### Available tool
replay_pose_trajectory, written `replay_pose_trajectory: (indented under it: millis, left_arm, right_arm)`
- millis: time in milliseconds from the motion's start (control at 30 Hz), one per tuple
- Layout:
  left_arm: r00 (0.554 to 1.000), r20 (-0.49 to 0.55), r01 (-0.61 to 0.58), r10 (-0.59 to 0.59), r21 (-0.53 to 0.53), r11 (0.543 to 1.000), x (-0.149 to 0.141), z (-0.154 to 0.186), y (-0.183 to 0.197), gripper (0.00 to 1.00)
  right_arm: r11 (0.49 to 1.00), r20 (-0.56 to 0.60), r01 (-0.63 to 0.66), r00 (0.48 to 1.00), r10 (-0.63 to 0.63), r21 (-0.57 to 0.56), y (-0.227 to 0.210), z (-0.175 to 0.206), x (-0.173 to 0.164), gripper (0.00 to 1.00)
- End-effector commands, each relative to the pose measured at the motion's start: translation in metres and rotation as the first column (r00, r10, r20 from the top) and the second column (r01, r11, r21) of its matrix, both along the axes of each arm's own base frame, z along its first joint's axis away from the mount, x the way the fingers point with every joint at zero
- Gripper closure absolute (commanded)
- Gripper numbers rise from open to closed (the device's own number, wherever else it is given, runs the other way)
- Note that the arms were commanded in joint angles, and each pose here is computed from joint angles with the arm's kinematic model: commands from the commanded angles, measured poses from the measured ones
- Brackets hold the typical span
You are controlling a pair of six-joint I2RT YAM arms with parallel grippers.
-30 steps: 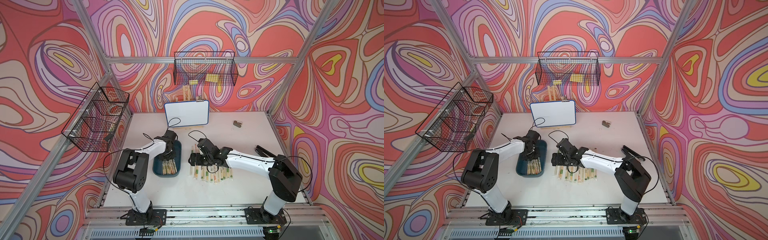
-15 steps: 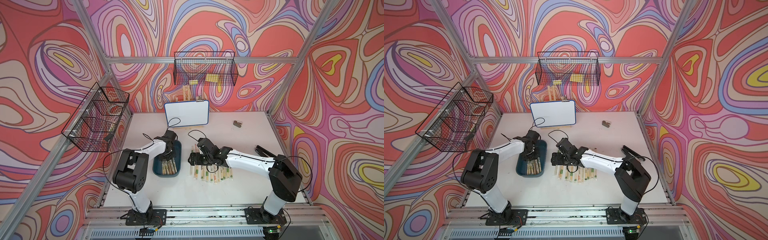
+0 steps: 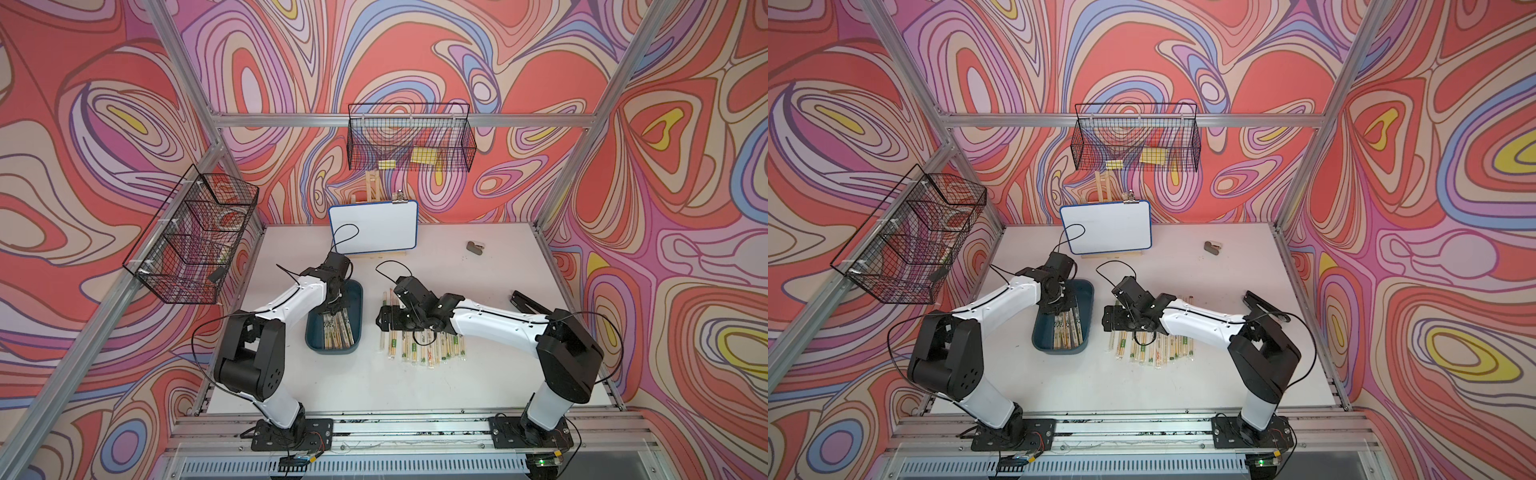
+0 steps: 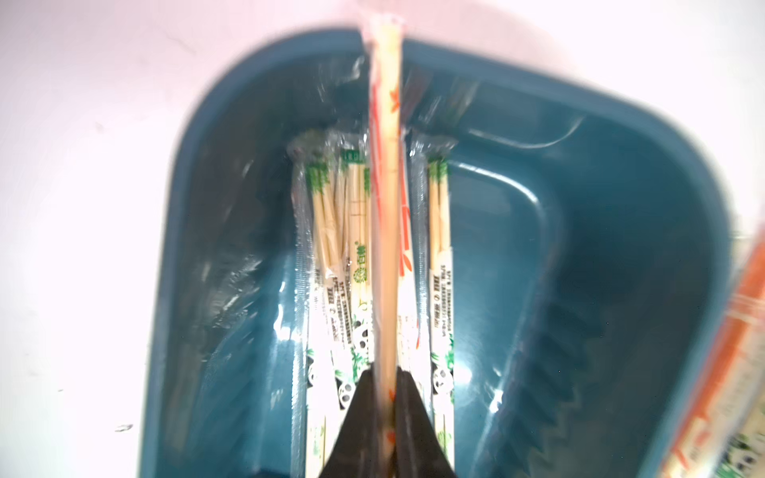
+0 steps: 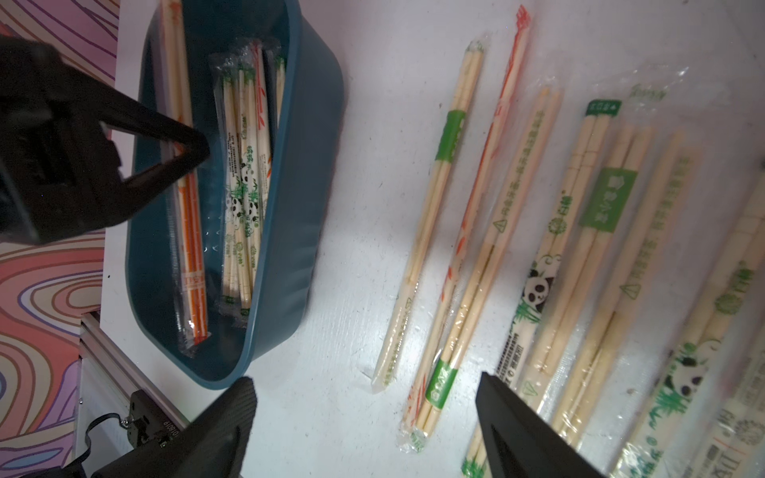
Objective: Take the paired disposable chopsticks out of the storage box
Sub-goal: Pick up the paired disposable chopsticks from the storage box, then place the paired disposable chopsticks at the center of the board.
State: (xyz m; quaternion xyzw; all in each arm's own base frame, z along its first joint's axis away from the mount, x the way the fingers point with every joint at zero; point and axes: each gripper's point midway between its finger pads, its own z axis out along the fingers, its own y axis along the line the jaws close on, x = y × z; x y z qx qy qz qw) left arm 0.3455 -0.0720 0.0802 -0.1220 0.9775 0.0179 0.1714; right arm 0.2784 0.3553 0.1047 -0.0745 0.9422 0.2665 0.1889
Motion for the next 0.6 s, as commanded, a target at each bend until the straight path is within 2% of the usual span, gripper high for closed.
replay_pose_trajectory:
  millis: [0, 233, 333, 567]
  left_arm:
    - [0.999, 0.043, 0.016, -0.016, 0.018, 1.000, 0.000, 0.031, 0.006, 0.90]
    - [0.990, 0.125, 0.072, -0.060, -0.090, 0.993, 0.002, 0.068, -0.016, 0.90]
    - [0.985, 0.143, 0.113, -0.098, -0.104, 0.988, 0.001, 0.078, -0.033, 0.90]
    - [0.971, 0.143, 0.206, -0.191, -0.101, 0.973, 0.000, 0.076, -0.082, 0.90]
  right_arm:
    - [1.000, 0.023, -0.014, 1.000, 0.014, 0.015, 0.008, 0.006, 0.004, 0.11]
    - [1.000, 0.027, -0.013, 1.000, 0.013, 0.007, 0.006, 0.004, 0.004, 0.11]
    - [1.000, 0.027, -0.007, 1.000, 0.007, 0.005, 0.004, 0.003, 0.004, 0.11]
    - [1.000, 0.017, 0.012, 1.000, -0.012, -0.007, -0.006, -0.004, -0.002, 0.11]
